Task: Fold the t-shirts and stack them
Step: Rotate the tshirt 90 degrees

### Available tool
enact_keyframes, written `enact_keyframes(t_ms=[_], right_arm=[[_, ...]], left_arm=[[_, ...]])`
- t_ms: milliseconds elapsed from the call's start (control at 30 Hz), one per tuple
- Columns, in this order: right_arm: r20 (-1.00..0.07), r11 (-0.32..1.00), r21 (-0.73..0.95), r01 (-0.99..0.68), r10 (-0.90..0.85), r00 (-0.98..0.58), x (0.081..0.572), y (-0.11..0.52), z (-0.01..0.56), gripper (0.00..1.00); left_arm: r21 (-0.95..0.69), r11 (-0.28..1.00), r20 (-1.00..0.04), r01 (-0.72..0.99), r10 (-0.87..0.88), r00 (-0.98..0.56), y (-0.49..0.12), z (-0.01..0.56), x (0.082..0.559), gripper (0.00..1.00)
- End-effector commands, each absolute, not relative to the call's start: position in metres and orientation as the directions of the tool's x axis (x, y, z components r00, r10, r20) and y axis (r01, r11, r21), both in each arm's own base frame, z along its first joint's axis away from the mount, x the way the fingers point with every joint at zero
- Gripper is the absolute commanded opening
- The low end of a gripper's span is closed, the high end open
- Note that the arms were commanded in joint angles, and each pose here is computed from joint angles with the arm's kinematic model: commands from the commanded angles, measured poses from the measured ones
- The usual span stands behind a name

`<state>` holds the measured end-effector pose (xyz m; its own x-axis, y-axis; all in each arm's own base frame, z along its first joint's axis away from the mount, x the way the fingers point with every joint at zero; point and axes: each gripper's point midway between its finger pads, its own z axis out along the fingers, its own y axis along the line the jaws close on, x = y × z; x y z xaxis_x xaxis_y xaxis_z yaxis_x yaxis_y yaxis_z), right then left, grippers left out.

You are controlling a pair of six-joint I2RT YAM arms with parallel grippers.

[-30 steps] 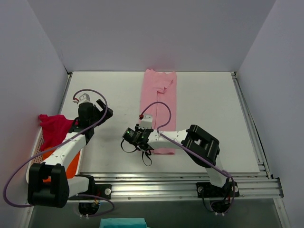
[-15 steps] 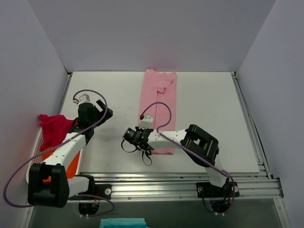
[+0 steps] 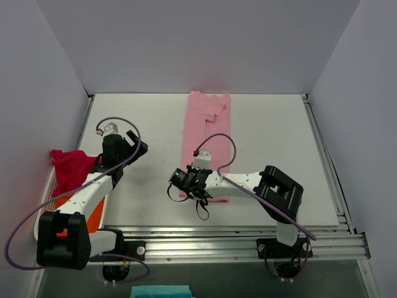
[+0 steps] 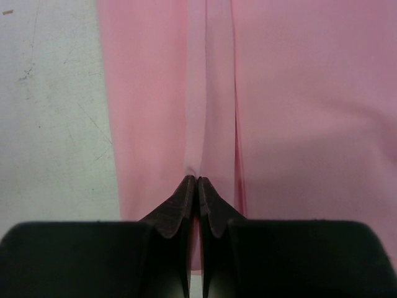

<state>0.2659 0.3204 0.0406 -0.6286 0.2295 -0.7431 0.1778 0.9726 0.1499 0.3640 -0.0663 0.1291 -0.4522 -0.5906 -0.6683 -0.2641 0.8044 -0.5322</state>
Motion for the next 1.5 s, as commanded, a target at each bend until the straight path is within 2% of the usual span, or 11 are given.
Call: enact_keyframes(t_ms=[0, 467, 567, 600, 700, 933, 1133, 1200, 1233, 1333, 1467], right_arm=[[-0.780, 0.963, 0.149, 0.226, 0.255, -0.571, 0.267, 0.298, 0.062, 0.00], [-0.757, 0.953, 0.117, 0.281, 0.269, -0.595, 0.240, 0.260, 0.034, 0.04], [-0.766, 0.948, 0.121, 0.295, 0.278, -0.579, 0.236, 0.249, 0.040, 0.29], [-0.769, 0.944, 0.132, 0.301, 0.289, -0.570, 0.235, 0.247, 0.044, 0.51], [-0.787, 0.940, 0.132, 0.314, 0.292, -0.544, 0.234, 0.237, 0.056, 0.76], [-0.817, 0.930, 0.169, 0.325, 0.317, -0.482, 0.232, 0.217, 0.082, 0.79], [-0.828, 0.933, 0.191, 0.306, 0.321, -0.461, 0.235, 0.216, 0.095, 0.77], [-0.832, 0.932, 0.202, 0.300, 0.325, -0.450, 0.236, 0.214, 0.097, 0.69], [-0.828, 0.926, 0.242, 0.290, 0.353, -0.436, 0.240, 0.220, 0.102, 0.61], [-0.814, 0.928, 0.307, 0.211, 0.371, -0.447, 0.247, 0.240, 0.108, 0.00], [-0.815, 0.940, 0.300, 0.164, 0.342, -0.468, 0.260, 0.272, 0.109, 0.00]], left_arm=[[-0.546, 0.803, -0.684, -0.238, -0.591, -0.428, -0.066, 0.137, 0.371, 0.94], [-0.533, 0.808, -0.684, -0.249, -0.585, -0.435, -0.065, 0.133, 0.374, 0.94], [-0.530, 0.810, -0.683, -0.253, -0.584, -0.439, -0.065, 0.130, 0.375, 0.94], [-0.528, 0.810, -0.681, -0.254, -0.583, -0.443, -0.066, 0.129, 0.375, 0.94], [-0.529, 0.810, -0.679, -0.252, -0.582, -0.446, -0.067, 0.129, 0.375, 0.94], [-0.510, 0.827, -0.699, -0.238, -0.559, -0.445, -0.078, 0.143, 0.372, 0.94], [-0.500, 0.838, -0.690, -0.220, -0.539, -0.483, -0.097, 0.138, 0.366, 0.94], [-0.494, 0.846, -0.679, -0.198, -0.518, -0.520, -0.113, 0.128, 0.363, 0.94], [-0.490, 0.851, -0.679, -0.191, -0.509, -0.529, -0.119, 0.125, 0.363, 0.94], [-0.459, 0.870, -0.681, -0.180, -0.475, -0.558, -0.135, 0.113, 0.360, 0.94], [-0.453, 0.874, -0.678, -0.176, -0.465, -0.569, -0.146, 0.109, 0.360, 0.94]])
